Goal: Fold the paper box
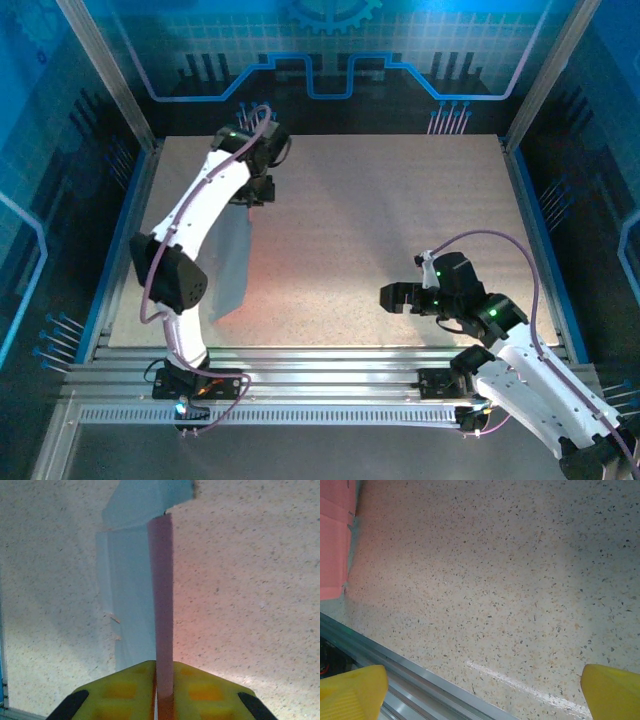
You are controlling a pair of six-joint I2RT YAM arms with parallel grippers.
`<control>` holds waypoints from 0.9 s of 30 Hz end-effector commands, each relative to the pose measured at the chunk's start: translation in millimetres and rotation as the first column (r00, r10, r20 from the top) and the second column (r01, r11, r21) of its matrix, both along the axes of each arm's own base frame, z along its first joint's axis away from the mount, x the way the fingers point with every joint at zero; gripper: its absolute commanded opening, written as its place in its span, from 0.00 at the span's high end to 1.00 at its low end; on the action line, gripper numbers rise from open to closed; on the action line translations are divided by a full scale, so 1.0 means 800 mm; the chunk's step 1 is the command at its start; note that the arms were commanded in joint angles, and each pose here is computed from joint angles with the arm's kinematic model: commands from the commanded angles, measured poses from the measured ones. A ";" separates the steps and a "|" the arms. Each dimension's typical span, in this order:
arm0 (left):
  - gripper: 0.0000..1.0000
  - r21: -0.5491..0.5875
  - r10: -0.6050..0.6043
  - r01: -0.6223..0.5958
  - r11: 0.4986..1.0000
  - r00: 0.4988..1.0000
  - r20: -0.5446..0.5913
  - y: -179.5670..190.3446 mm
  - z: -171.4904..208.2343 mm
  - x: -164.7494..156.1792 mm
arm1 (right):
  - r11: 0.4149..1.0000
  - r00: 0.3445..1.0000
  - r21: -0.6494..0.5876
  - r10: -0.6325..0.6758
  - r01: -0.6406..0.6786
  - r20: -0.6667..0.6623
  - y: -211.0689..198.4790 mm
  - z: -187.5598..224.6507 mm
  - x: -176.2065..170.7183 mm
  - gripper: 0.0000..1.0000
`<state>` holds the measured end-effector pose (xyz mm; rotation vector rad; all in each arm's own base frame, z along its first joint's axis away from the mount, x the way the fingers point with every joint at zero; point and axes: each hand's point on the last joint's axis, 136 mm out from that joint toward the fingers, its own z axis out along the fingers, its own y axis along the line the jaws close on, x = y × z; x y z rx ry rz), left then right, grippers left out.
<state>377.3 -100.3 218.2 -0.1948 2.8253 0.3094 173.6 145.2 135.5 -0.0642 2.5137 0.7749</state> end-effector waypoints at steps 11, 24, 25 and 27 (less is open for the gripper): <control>0.83 -0.022 0.009 -0.009 1.000 1.000 0.002 -0.105 -0.045 0.037 | 0.999 0.999 -0.036 -0.040 0.039 -0.022 -0.017 -0.014 -0.008 0.00; 0.35 -0.557 -0.051 0.102 0.825 0.993 0.107 -0.244 -0.028 0.068 | 0.999 0.999 -0.035 -0.026 0.025 -0.025 -0.018 -0.009 -0.014 0.00; 0.31 -0.609 -0.052 0.119 0.784 0.991 0.126 -0.250 -0.019 0.070 | 0.999 1.000 -0.031 -0.021 0.020 -0.021 -0.017 -0.007 -0.014 0.00; 0.26 -0.685 -0.051 0.147 0.713 0.986 0.159 -0.253 -0.003 0.070 | 0.999 1.000 -0.029 -0.018 0.017 -0.022 -0.016 -0.005 -0.015 0.00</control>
